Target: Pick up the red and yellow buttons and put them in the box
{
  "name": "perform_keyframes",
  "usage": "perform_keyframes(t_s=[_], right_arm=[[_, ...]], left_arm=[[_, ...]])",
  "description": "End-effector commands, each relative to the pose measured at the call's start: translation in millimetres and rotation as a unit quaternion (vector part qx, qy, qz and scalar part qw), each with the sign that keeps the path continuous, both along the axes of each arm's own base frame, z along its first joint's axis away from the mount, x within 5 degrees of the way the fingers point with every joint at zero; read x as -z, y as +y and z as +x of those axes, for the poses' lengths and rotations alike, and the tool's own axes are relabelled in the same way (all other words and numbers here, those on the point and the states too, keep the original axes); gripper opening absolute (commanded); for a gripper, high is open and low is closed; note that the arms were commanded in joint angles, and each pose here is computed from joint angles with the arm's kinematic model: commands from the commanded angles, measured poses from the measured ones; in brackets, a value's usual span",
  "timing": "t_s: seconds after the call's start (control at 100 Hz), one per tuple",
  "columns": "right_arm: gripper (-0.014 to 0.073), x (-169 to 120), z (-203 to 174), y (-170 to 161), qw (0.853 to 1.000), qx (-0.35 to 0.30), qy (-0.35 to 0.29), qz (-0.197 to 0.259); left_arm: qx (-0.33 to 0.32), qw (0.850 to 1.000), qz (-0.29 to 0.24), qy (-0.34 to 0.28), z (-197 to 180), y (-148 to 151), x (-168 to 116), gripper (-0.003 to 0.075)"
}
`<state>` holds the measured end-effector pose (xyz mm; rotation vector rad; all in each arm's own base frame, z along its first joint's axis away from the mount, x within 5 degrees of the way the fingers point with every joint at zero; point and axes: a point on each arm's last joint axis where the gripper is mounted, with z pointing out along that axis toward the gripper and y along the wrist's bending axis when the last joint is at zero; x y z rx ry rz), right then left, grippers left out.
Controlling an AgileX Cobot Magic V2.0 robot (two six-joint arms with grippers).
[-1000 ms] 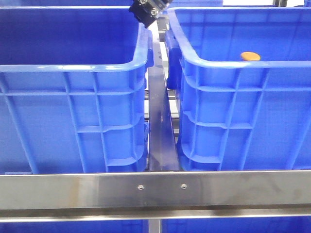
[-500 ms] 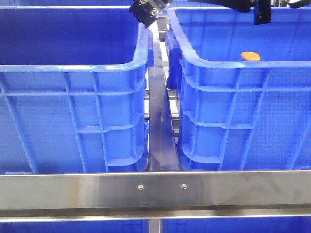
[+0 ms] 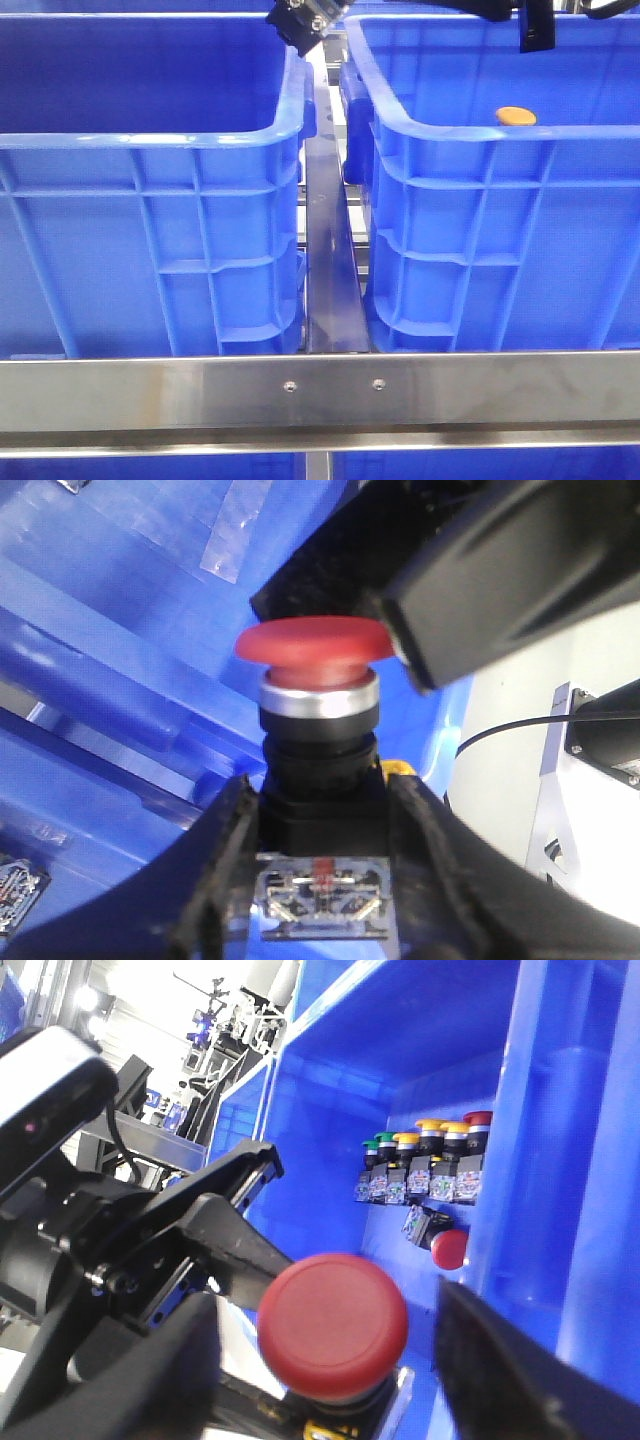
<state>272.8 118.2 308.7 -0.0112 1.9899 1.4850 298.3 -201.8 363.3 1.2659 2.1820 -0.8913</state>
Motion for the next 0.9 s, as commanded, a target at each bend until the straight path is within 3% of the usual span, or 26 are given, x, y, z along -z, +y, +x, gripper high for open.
perform_keyframes(t_s=[0.0, 0.37, 0.56, 0.76, 0.84, 0.89], right_arm=[[0.0414, -22.6, -3.3, 1.3, 0.999, -0.004, -0.031, 0.039], [0.0406, -22.8, -2.8, 1.0, 0.999, -0.001, -0.031, 0.04], [0.0262, -22.8, -2.9, 1.1, 0.999, -0.001, -0.031, 0.041], [0.0255, -22.8, -2.9, 1.1, 0.999, -0.001, -0.031, 0.041], [0.0255, -22.8, -2.9, 1.1, 0.999, -0.001, -0.031, 0.041], [0.0255, -22.8, -2.9, 1.1, 0.999, -0.001, -0.031, 0.041]], left_arm=[[-0.003, 0.998, -0.05, -0.033, -13.2, 0.3, -32.3, 0.0049], [-0.004, 0.998, -0.05, -0.033, -13.2, 0.3, -32.3, 0.0049], [-0.004, 0.998, -0.05, -0.033, -13.2, 0.3, -32.3, 0.0049], [-0.005, 0.998, -0.05, -0.034, -12.9, 0.3, -32.4, 0.005], [-0.005, 0.998, -0.05, -0.034, -12.9, 0.3, -32.4, 0.0078], [-0.004, 0.998, -0.05, -0.034, -13.0, 0.3, -32.3, 0.0139]])
